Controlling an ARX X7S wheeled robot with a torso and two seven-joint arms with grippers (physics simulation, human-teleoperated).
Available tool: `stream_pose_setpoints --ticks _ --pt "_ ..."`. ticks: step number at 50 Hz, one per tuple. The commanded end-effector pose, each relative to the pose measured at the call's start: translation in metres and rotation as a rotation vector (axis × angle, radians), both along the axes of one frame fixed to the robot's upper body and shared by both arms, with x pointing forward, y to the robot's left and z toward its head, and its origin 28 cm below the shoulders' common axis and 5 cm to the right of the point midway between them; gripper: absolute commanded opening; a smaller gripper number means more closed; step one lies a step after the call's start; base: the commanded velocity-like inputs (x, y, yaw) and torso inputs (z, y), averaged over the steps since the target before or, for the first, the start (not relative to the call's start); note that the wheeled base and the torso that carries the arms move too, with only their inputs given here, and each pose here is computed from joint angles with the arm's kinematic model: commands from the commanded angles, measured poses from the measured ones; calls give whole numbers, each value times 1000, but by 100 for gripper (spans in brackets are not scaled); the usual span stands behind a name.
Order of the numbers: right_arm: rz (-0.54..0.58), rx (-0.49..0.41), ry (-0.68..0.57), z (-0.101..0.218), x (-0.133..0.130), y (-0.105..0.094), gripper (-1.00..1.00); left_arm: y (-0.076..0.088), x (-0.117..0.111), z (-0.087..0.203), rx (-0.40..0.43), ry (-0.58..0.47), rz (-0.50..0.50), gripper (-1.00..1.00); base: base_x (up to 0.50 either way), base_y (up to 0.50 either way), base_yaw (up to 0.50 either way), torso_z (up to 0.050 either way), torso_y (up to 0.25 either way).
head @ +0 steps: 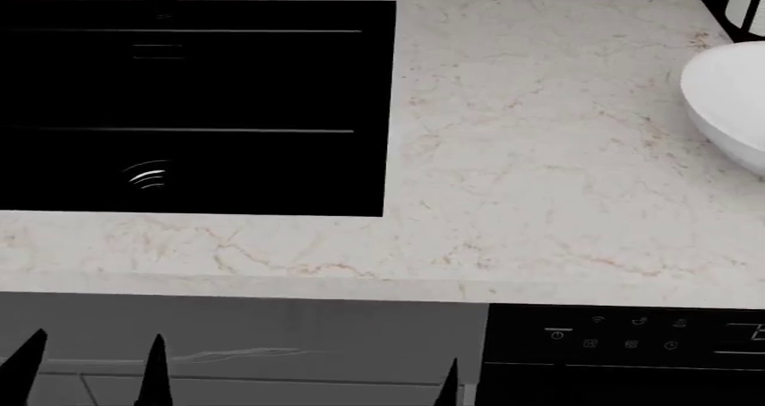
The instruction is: Stack the bowls from largest to smallest.
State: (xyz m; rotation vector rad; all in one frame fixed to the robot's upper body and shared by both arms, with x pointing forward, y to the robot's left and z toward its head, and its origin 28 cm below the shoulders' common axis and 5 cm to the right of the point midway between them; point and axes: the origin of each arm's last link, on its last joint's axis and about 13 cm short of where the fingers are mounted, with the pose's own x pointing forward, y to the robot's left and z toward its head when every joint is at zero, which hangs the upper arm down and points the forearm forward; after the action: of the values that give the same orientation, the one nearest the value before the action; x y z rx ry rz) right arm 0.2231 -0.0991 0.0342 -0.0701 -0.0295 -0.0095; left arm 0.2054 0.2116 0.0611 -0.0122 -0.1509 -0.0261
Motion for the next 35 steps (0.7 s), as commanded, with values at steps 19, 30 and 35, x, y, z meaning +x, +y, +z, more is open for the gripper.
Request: stream_pose_setpoints --ticks 19,30,35 --pt "-48 -113 -175 101 23 -27 100 29 27 128 59 -224 103 100 0 0 0 50 32" --pt "-44 -92 -207 121 27 -31 100 34 34 135 29 -180 88 100 0 0 0 50 31" --pt "-36 -99 -231 129 26 -32 100 33 31 137 34 -177 53 100 0 189 0 22 0"
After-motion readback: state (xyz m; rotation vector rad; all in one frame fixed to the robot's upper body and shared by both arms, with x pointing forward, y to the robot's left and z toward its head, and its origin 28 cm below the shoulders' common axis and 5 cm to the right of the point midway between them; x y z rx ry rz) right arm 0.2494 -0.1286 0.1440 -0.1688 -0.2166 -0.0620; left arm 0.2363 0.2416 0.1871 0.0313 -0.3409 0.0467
